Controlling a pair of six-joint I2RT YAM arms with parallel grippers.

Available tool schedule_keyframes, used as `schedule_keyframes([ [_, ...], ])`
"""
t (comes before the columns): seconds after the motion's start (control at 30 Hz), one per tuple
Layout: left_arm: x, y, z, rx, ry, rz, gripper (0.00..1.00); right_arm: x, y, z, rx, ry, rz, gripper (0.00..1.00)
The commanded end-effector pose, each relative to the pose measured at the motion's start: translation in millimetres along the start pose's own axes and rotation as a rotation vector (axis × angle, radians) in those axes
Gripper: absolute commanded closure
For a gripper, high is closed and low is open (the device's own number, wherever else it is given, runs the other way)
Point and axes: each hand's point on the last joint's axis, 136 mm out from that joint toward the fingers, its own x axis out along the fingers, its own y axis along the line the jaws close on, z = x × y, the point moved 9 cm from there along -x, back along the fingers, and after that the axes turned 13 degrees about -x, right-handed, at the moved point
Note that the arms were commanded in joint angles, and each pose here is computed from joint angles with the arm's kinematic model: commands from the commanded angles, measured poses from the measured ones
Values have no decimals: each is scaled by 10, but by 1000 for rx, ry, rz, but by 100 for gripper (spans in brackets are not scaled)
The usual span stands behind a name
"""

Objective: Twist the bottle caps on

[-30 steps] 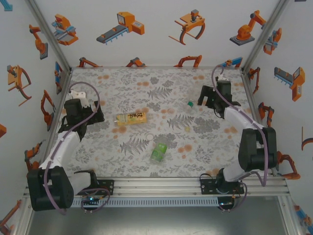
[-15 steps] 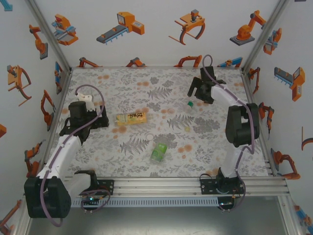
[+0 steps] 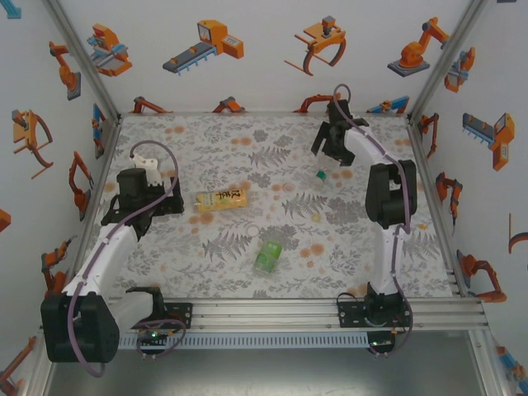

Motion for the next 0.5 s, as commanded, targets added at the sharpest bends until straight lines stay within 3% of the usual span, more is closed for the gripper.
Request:
schedule_keyframes([
  [0.0, -36, -47, 76, 22, -3, -24, 3, 42, 17, 13, -4, 22, -39, 18],
  [0.47, 19, -57, 56, 18, 23, -27, 3, 311, 14, -72, -1, 57, -75, 34],
])
